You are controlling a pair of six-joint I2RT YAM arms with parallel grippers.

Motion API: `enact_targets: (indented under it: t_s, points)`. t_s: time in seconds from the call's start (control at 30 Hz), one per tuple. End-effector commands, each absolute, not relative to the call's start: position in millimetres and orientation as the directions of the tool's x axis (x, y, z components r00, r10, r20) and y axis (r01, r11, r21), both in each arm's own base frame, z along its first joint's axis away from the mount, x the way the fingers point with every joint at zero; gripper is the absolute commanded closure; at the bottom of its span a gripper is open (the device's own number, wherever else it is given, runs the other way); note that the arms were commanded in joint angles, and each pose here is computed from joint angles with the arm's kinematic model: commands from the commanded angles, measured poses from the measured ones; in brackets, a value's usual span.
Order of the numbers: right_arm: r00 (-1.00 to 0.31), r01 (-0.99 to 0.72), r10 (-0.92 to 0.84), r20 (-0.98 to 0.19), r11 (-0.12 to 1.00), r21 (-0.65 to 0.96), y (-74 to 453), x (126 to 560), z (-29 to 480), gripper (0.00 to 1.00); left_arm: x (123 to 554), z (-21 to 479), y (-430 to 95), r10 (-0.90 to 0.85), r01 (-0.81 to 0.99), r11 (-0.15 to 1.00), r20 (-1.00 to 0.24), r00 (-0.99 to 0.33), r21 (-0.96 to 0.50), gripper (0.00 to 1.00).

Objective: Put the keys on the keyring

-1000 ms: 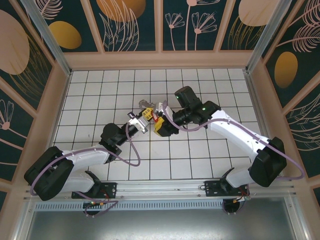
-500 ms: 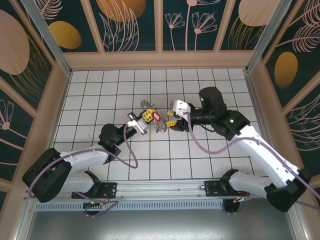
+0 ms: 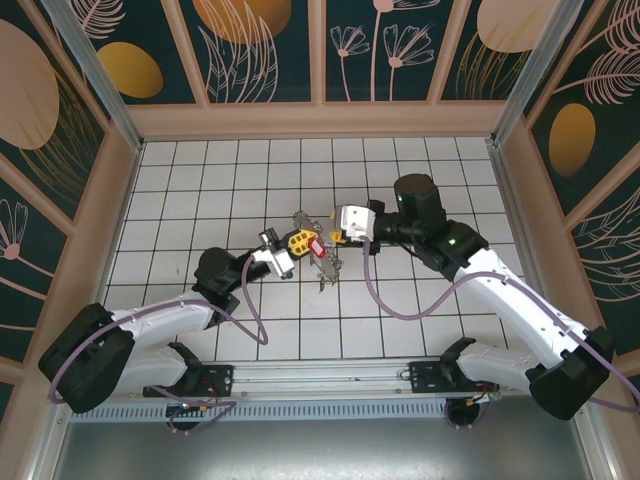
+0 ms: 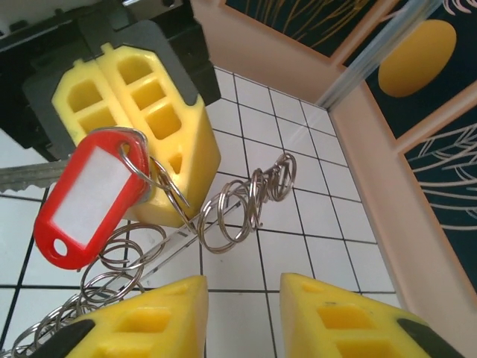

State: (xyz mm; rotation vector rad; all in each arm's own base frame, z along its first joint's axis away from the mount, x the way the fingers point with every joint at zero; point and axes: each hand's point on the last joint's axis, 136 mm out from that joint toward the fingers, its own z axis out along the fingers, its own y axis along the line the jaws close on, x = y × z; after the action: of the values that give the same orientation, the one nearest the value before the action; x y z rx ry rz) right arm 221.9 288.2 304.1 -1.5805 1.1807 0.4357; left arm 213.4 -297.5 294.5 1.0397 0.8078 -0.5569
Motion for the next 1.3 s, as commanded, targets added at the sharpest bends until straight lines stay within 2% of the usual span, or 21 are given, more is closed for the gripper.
enact_targets:
  t_s: [0.0,0.2,0.63,0.77,0.9,1.1,1.2,1.27]
  points:
    - [0.545,-0.811,-0.397,-0.738,-0.029,-0.584,291.7,206.2,322.9,0.71,203.7,320.8,-298.7,-0.092,0.724,0.400,-0.762,0.641,0.562,1.00]
    - [0.547,-0.817,-0.393,-0.739,-0.061,-0.573,295.3,198.4,318.7,0.72,201.5,320.3,-302.5,-0.103,0.739,0.373,-0.766,0.634,0.562,1.00]
    - [0.534,-0.832,-0.429,-0.728,-0.112,-0.544,302.5,194.0,303.6,0.81,201.6,317.4,-310.8,-0.115,0.760,0.329,-0.775,0.621,0.560,1.00]
    - [0.533,-0.833,-0.435,-0.726,-0.117,-0.541,302.9,194.5,300.1,0.85,202.0,314.8,-312.4,-0.114,0.765,0.321,-0.779,0.616,0.558,1.00]
    - [0.539,-0.830,-0.429,-0.725,-0.124,-0.543,303.1,192.9,298.5,1.00,202.8,311.7,-313.5,-0.114,0.771,0.315,-0.785,0.609,0.553,1.00]
    - [0.531,-0.832,-0.444,-0.722,-0.111,-0.543,299.6,195.1,295.9,1.00,205.8,306.8,-313.8,-0.111,0.794,0.316,-0.811,0.575,0.520,1.00]
    - [0.514,-0.836,-0.463,-0.722,-0.083,-0.542,295.7,200.4,294.7,1.00,205.9,302.6,-312.6,-0.096,0.801,0.315,-0.823,0.560,0.509,0.86]
    - [0.496,-0.843,-0.472,-0.729,-0.061,-0.534,292.2,204.4,295.5,1.00,206.5,297.5,-310.8,-0.076,0.803,0.318,-0.831,0.552,0.504,0.81]
